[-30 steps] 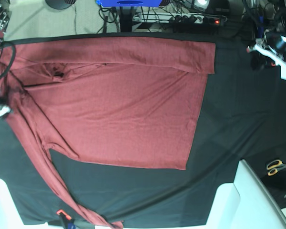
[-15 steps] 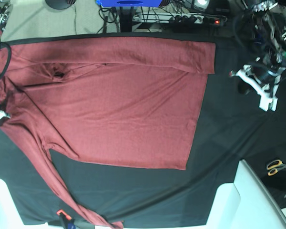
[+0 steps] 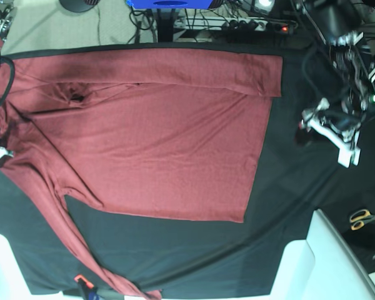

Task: Fold the T-shirt properly
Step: 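Move the left gripper to the shirt's side edge and grasp it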

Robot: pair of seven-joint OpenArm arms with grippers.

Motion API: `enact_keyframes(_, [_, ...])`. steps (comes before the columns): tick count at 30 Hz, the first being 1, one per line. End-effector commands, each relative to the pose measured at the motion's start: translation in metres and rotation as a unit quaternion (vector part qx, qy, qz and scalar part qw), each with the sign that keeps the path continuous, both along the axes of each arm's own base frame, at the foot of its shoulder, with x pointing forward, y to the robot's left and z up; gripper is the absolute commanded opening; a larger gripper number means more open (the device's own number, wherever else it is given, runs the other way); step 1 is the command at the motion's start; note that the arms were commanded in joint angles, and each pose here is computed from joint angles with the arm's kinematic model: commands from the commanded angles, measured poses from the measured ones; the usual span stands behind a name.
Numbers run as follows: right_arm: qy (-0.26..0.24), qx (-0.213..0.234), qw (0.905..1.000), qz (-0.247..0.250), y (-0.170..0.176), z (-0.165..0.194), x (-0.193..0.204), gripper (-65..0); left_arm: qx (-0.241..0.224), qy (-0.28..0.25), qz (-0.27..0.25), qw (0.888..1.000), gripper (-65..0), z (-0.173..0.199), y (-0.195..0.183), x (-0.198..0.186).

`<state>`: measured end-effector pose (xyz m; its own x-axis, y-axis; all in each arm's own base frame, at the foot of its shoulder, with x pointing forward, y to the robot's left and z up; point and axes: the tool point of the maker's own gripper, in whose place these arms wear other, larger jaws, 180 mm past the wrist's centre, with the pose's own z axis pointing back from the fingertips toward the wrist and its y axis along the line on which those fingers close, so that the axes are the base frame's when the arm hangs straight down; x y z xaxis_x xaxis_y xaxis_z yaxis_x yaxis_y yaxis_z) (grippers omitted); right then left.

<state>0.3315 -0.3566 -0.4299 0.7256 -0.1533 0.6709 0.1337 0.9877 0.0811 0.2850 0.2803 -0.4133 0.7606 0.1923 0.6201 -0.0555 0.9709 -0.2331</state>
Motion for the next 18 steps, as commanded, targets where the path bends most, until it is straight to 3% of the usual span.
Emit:
enact_keyframes(1, [-0.033, -0.014, 0.9994, 0.0, -0.011, 0.023, 0.015, -64.7, -0.005, -0.02, -0.008, 1.0, -15.3, 0.009, -0.002, 0.016])
enact_keyframes(7, [-0.033, -0.014, 0.9994, 0.001, -0.011, 0.023, 0.015, -64.7, -0.061, 0.019, -0.06, 0.996, -13.8, -0.021, -0.05, 0.052])
enact_keyframes(15, [-0.034, -0.015, 0.9993, 0.0, -0.012, 0.024, 0.015, -64.7, -0.138, 0.039, -0.045, 0.989, -14.2, -0.053, -0.083, 0.081])
enact_keyframes(18, [-0.034, -0.015, 0.9993, 0.0, -0.012, 0.024, 0.015, -64.7, -0.139, 0.05, -0.06, 0.987, -15.8, -0.064, -0.096, 0.077])
